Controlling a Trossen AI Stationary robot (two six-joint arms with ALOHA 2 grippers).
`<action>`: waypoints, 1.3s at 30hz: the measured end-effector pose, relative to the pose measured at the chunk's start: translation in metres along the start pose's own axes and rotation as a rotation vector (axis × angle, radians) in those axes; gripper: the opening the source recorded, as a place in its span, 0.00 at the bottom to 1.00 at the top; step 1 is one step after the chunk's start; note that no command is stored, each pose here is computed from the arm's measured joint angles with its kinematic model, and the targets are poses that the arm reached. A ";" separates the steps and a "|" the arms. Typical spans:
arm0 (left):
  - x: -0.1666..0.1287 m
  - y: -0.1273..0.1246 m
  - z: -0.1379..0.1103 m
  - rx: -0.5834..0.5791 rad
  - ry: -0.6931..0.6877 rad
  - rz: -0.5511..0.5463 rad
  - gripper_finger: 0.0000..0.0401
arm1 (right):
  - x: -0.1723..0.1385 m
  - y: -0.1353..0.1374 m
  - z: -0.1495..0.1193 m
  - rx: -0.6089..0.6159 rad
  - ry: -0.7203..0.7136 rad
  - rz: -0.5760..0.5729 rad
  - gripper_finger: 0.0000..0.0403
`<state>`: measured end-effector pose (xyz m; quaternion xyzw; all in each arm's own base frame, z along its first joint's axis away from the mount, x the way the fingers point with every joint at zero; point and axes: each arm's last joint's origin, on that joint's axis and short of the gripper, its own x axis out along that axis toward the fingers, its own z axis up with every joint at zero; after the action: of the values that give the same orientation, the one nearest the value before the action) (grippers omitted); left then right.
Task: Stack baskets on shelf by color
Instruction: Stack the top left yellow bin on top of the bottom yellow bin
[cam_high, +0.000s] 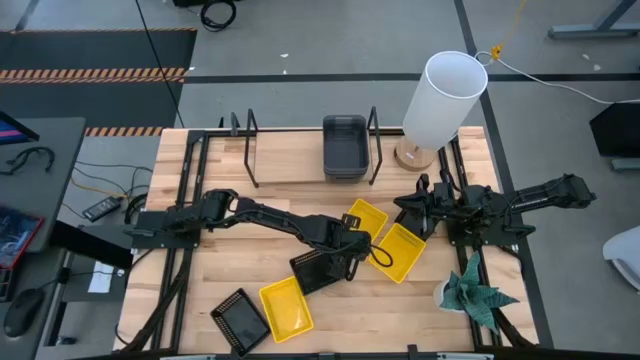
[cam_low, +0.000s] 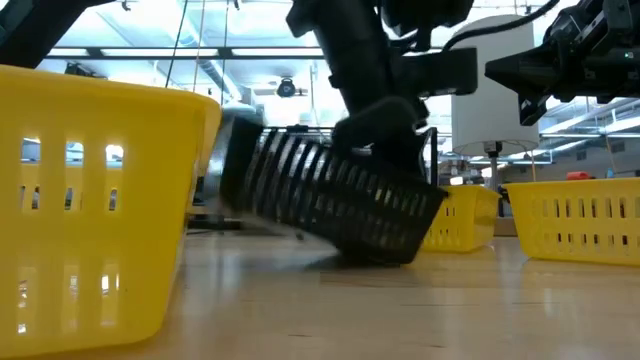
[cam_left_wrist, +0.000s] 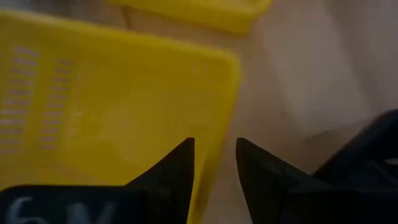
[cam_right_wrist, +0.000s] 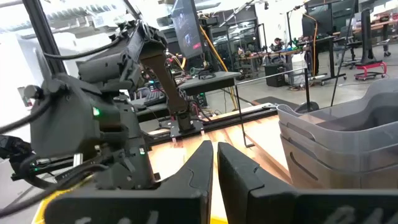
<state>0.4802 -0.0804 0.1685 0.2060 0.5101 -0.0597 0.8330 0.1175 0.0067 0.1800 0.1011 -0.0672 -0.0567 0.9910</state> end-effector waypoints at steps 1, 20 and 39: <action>0.001 0.000 -0.001 0.009 0.011 0.020 0.31 | 0.000 0.000 0.000 0.000 0.000 0.000 0.07; -0.063 -0.006 0.035 -0.097 0.007 0.026 0.02 | 0.000 0.000 0.000 0.000 -0.001 0.000 0.07; -0.181 -0.141 0.049 -0.658 0.054 -0.251 0.03 | 0.000 0.000 0.000 0.000 -0.001 0.000 0.07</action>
<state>0.3915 -0.2479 0.3060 -0.1363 0.5452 0.0112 0.8271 0.1175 0.0067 0.1801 0.1012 -0.0677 -0.0569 0.9909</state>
